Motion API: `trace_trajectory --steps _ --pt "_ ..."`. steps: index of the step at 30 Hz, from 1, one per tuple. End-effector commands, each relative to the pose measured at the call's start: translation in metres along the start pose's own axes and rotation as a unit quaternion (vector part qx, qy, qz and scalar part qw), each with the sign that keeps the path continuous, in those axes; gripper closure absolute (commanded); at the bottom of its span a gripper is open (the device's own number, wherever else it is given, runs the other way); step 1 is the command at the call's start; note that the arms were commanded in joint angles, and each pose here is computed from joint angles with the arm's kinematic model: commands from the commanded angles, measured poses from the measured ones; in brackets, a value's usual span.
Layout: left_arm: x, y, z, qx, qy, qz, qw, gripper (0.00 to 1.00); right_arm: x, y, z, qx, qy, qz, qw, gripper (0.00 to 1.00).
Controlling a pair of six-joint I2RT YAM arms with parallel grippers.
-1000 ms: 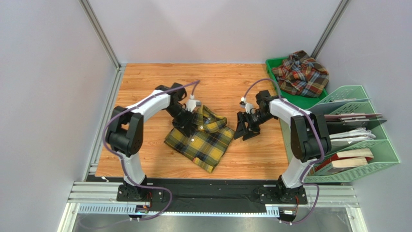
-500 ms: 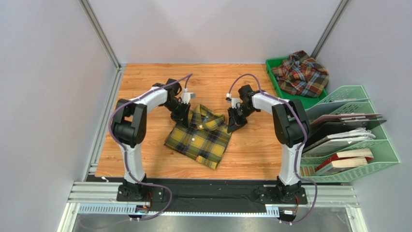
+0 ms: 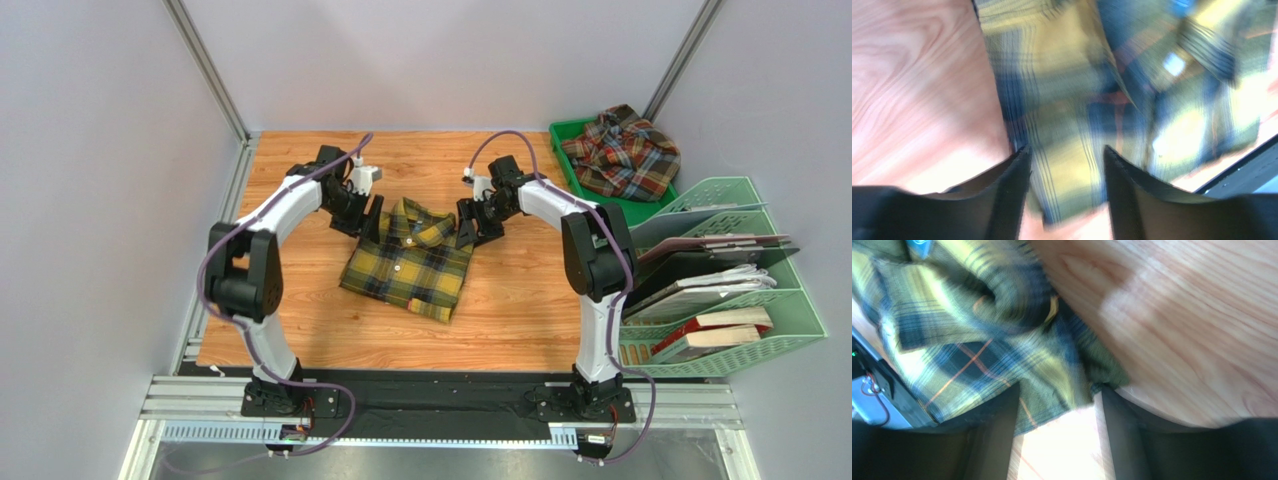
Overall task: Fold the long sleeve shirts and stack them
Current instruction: Neatly place the folded shirt to the corner
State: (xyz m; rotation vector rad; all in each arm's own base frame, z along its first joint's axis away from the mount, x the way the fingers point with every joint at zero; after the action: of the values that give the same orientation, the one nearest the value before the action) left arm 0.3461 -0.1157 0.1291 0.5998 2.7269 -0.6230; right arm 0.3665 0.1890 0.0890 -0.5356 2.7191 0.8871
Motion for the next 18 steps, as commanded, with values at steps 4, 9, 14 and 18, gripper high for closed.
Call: trace_trajectory --steps 4,9,14,18 --pt "0.010 -0.101 -0.033 -0.048 -0.034 0.194 0.979 0.01 -0.011 0.020 -0.090 -0.003 -0.098 -0.020 0.995 0.11" --pt "0.022 -0.129 0.022 -0.051 0.031 0.147 0.987 0.01 0.007 0.022 -0.119 0.025 -0.108 -0.023 0.994 0.10" --pt "0.011 -0.114 0.068 -0.138 0.117 0.143 0.973 0.01 0.029 0.012 -0.120 0.044 -0.093 -0.019 0.995 0.09" --pt "0.005 -0.064 0.072 -0.168 0.154 0.087 0.970 0.03 0.030 0.007 -0.124 0.050 -0.094 -0.013 0.994 0.09"
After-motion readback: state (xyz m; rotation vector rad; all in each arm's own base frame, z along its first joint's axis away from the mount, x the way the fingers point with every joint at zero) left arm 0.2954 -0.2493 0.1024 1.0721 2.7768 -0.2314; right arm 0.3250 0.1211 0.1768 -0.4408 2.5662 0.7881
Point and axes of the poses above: each gripper's point midway between its finger pads, its own z axis out along the fingers, its own y axis along the line the jaws close on, x = y × z, the point moved 7 cm from there along -z, back along the fingers, and after that the axes turned 1 degree about z, right-handed, at the moved point
